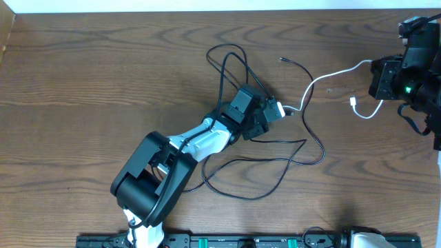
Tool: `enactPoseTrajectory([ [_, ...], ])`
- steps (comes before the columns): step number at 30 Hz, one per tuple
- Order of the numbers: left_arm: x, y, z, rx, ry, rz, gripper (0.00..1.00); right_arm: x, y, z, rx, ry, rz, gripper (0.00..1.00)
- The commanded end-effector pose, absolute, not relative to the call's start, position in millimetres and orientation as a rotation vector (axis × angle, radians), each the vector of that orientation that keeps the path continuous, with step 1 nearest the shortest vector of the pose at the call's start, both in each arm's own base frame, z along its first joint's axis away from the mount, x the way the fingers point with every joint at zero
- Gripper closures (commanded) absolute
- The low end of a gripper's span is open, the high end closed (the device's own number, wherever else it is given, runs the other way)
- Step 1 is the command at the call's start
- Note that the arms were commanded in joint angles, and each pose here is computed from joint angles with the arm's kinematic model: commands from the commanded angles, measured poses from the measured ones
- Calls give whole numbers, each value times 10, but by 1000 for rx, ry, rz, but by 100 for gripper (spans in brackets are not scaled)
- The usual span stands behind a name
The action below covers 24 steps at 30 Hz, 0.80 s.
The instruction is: Untangle cables
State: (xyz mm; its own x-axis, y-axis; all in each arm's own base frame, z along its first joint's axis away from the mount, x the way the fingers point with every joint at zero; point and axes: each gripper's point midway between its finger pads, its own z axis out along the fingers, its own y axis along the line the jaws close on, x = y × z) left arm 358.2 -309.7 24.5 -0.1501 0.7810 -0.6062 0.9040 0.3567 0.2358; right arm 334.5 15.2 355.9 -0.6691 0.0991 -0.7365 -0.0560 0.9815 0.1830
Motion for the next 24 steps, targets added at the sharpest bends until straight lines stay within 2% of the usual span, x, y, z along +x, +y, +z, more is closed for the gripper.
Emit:
enactPoseTrajectory([
  [1, 3627, -3139, 278, 1459, 1952, -235, 46, 3339, 162, 3622, 7, 2274, 240, 99],
  [3, 3625, -3135, 275, 1460, 1954, -234, 58, 3338, 163, 3620, 7, 2275, 241, 99],
  [4, 3626, -3136, 276, 1459, 1953, -234, 70, 3338, 162, 3620, 7, 2275, 240, 99],
  [5, 3627, -3137, 277, 1459, 1953, -234, 86, 3338, 162, 3620, 7, 2275, 240, 99],
  [6, 3631, -3140, 286, 1457, 1950, -234, 92, 3335, 162, 3617, 8, 2277, 240, 99],
  [11, 3642, -3148, 444, 1442, 1926, -233, 93, 3315, 163, 3594, 9, 2289, 241, 99],
  [19, 3700, -3128, 1386, 1312, 1779, -203, 92, 3309, 165, 3587, 10, 2293, 243, 99],
  [20, 3692, -3120, 1495, 1300, 1760, -203, 88, 3309, 165, 3587, 10, 2293, 243, 99],
  [21, 3680, -3111, 1636, 1285, 1735, -202, 57, 3306, 187, 3591, 3, 2292, 258, 99],
  [22, 3674, -3108, 1685, 1280, 1726, -203, 47, 3303, 221, 3597, -8, 2290, 281, 99],
  [24, 3667, -3103, 1745, 1273, 1715, -203, 34, 3293, 350, 3637, -79, 2270, 355, 99],
])
